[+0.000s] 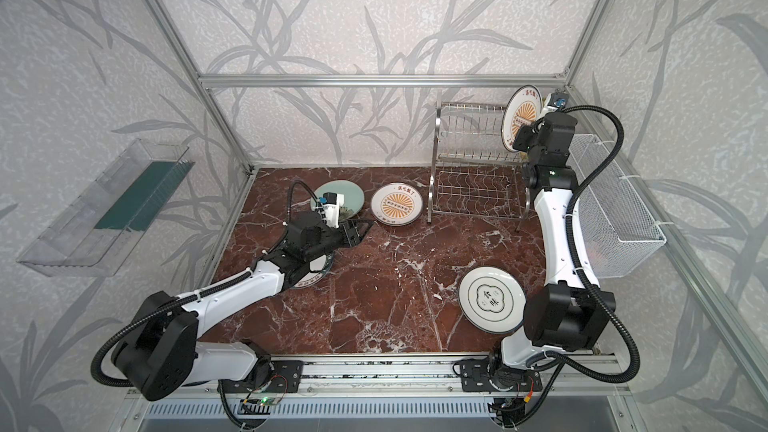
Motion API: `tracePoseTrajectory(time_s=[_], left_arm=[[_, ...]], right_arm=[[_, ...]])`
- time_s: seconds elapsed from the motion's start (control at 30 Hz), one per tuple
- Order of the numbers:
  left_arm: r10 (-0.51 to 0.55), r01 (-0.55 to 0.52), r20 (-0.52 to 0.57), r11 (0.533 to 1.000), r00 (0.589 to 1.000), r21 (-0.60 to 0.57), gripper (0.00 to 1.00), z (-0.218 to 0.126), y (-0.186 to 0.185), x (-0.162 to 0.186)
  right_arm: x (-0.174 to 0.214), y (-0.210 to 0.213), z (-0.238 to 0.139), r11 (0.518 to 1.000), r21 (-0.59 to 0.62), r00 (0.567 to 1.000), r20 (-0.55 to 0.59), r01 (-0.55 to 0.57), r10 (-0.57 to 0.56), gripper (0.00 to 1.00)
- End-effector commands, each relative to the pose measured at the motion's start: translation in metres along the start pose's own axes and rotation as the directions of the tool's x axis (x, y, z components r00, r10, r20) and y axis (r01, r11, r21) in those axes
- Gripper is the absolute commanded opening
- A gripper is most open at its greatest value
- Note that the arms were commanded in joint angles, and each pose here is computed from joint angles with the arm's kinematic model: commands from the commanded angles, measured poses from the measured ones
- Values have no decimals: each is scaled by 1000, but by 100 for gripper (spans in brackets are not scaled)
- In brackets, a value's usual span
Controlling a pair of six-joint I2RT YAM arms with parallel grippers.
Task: Load the plates into the dish rack
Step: 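Lower the sunburst plate into the rack slots beside the bamboo tray with the right gripper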
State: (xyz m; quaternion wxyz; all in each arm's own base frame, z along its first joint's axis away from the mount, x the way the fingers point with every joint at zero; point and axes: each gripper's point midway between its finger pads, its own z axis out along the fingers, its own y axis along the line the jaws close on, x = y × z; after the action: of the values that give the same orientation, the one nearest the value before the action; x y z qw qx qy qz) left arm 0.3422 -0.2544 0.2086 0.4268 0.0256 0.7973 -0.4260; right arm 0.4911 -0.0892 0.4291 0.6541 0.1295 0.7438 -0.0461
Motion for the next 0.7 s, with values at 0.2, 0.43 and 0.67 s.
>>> tracePoseTrajectory(time_s=[0.2, 0.43, 0.67], left_arm=[[23, -24, 31, 1000, 999, 19, 50, -1, -9, -10], [24, -25, 29, 1000, 999, 17, 50, -1, -8, -9], [20, -20, 18, 1000, 1000, 12, 50, 2, -5, -5]], right_arm=[[-26, 0, 1, 996, 66, 996, 71, 55, -60, 0], [-17, 1, 9, 994, 82, 996, 50, 72, -76, 0], [-12, 2, 14, 992, 99, 996, 41, 79, -84, 0]])
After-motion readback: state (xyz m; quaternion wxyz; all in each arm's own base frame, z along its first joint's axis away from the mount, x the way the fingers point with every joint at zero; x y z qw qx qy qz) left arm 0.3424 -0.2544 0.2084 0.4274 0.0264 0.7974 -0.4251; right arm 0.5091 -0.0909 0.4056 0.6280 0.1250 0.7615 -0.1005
